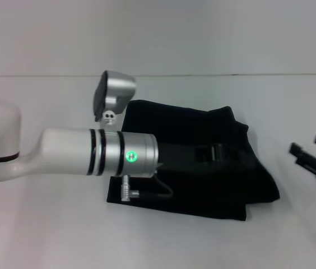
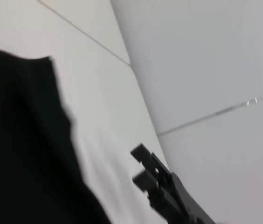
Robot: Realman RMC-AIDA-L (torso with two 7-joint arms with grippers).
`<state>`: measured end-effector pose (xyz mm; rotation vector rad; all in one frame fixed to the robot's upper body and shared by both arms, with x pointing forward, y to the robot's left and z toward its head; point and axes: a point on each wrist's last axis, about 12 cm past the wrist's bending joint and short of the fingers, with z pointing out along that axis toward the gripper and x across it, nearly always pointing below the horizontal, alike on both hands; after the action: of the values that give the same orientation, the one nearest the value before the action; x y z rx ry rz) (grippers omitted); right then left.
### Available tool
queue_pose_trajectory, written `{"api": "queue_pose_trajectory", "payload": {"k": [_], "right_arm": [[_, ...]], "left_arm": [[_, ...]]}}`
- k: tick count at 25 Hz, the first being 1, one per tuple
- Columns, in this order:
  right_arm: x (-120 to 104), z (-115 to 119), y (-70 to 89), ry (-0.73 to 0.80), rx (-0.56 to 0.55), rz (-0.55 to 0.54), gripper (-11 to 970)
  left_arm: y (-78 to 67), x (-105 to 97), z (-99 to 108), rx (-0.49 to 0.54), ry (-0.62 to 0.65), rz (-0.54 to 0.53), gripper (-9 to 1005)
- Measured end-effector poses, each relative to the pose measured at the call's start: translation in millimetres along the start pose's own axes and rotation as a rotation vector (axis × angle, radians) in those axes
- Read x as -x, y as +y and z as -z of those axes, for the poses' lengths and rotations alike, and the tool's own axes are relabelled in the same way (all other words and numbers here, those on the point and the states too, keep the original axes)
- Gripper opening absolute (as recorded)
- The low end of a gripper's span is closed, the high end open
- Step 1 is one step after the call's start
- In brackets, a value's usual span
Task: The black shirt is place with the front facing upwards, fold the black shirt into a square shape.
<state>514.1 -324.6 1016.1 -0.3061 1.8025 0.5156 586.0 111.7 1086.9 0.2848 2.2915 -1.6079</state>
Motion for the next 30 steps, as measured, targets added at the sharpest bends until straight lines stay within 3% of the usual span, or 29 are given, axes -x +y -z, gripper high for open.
{"api": "queue_pose_trajectory", "payload": {"k": [8, 12, 16, 19, 23, 30], "right_arm": [[-0.8, 7.5, -6.8, -0.029, -0.060, -0.044, 824], [16.4, 1.3, -10.7, -0.029, 0.005, -0.139, 823], [57.2, -16.6, -20.6, 0.104, 0.114, -0.232, 823], [91.6, -29.7, -20.4, 0.225, 0.195, -0.235, 823], [141.2, -55.1, -9.1, 0.441, 0.232, -0.218, 822], [182.5, -102.9, 35.2, 0.750, 0.146, -0.132, 823]], "left_arm": [[-15.1, -1.2, -8.1, -0.078, 0.063, -0.064, 348], [-17.1, 3.4, 20.6, -0.164, -0.004, -0.223, 432], [-8.0, -3.2, 61.3, -0.188, -0.111, -0.413, 622], [4.0, -16.0, 87.9, -0.154, -0.154, -0.538, 716], [22.0, -34.8, 117.1, -0.080, -0.188, -0.650, 811], [40.6, -72.7, 151.1, -0.005, -0.291, -0.814, 807]]}}
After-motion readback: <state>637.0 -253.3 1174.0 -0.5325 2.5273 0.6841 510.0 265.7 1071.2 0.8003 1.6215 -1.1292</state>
